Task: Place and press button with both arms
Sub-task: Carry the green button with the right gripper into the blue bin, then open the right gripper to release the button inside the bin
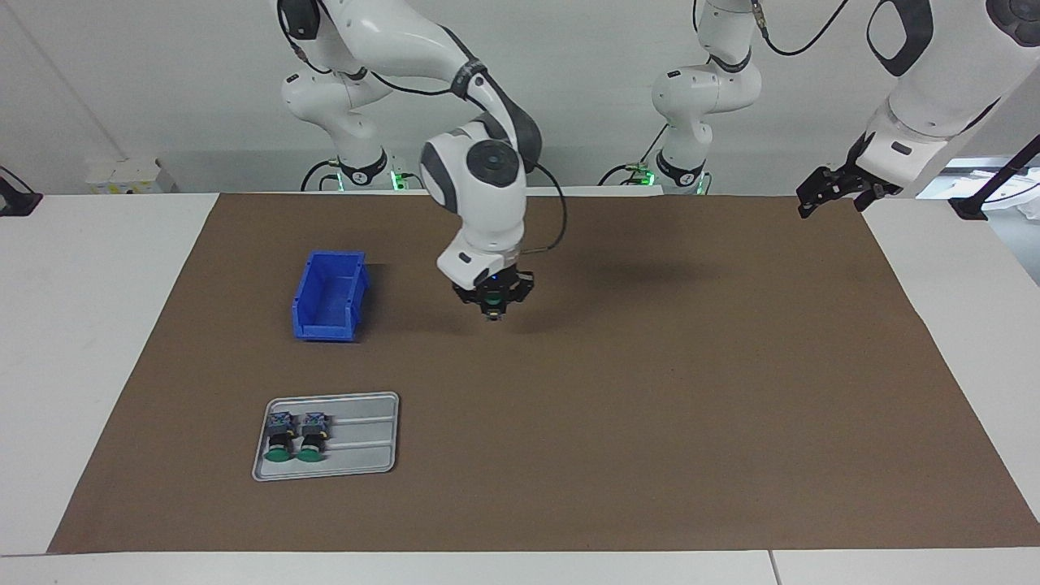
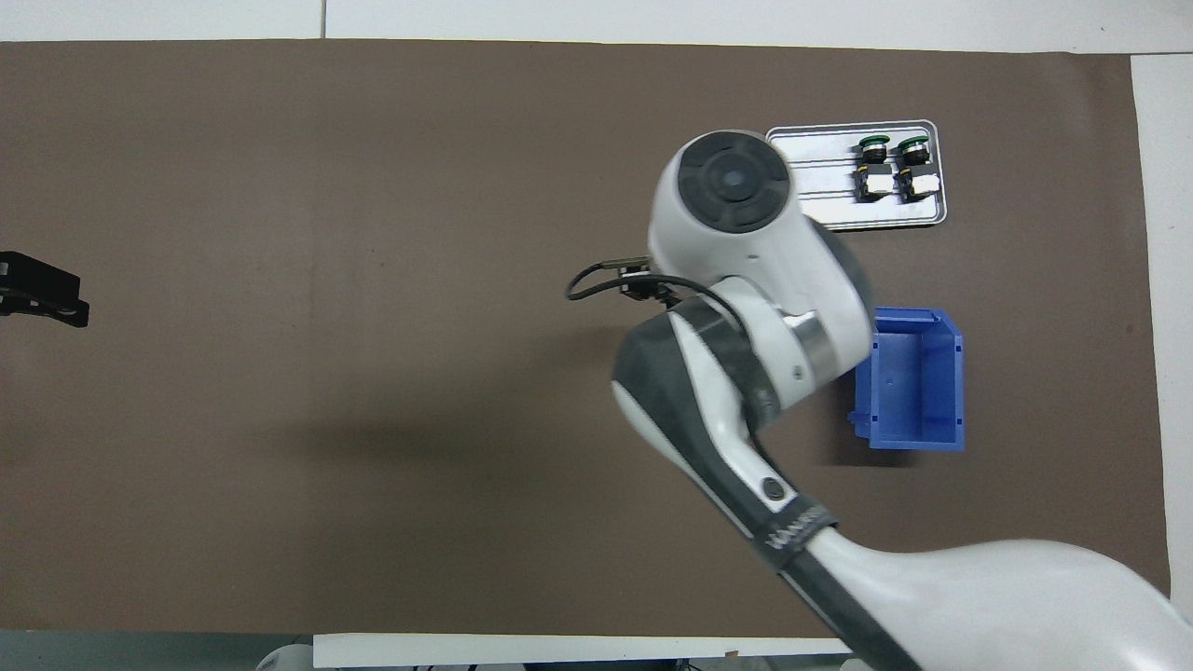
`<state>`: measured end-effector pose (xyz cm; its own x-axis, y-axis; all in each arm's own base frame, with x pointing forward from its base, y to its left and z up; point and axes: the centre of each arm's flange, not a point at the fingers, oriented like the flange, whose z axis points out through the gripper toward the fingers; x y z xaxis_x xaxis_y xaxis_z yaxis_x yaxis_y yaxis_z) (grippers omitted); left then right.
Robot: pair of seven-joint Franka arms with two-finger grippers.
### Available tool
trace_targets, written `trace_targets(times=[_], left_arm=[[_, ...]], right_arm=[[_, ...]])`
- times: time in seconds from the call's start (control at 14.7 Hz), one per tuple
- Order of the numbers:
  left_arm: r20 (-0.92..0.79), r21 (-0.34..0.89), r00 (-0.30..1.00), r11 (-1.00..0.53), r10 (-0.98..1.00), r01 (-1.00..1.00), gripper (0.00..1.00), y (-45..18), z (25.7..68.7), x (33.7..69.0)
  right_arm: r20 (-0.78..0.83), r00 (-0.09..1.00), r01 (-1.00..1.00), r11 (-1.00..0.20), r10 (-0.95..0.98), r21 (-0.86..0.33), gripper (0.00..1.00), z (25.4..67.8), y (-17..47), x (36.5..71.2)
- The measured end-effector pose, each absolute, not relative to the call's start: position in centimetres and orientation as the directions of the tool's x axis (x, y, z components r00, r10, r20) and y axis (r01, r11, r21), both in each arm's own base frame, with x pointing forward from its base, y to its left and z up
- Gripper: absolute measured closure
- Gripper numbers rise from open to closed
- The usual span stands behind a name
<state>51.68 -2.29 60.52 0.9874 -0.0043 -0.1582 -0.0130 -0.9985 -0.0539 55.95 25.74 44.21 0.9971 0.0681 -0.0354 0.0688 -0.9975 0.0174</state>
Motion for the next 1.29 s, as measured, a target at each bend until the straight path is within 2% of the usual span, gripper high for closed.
trace_targets(times=[0.27, 0.54, 1.29], left_arm=[[-0.158, -0.054, 0.987, -0.998, -0.004, -0.013, 0.0, -2.3, 60.5, 51.7], [-0.158, -0.054, 0.987, -0.998, -0.005, -0.014, 0.0, -2.4, 60.5, 51.7], [-0.152, -0.054, 0.988, -0.998, -0.008, -0.017, 0.0, -2.5, 60.7, 51.7]], right_arm=[[-0.058, 0.987, 0.15, -0.989, 0.149, 0.009, 0.65, 45.8, 12.4, 53.5], [-0.08, 0.989, 0.126, -0.992, 0.126, 0.0, 0.65, 43.7, 3.6, 51.5], [-0.054, 0.995, 0.09, -0.996, 0.09, 0.001, 0.65, 34.9, 1.6, 48.6]])
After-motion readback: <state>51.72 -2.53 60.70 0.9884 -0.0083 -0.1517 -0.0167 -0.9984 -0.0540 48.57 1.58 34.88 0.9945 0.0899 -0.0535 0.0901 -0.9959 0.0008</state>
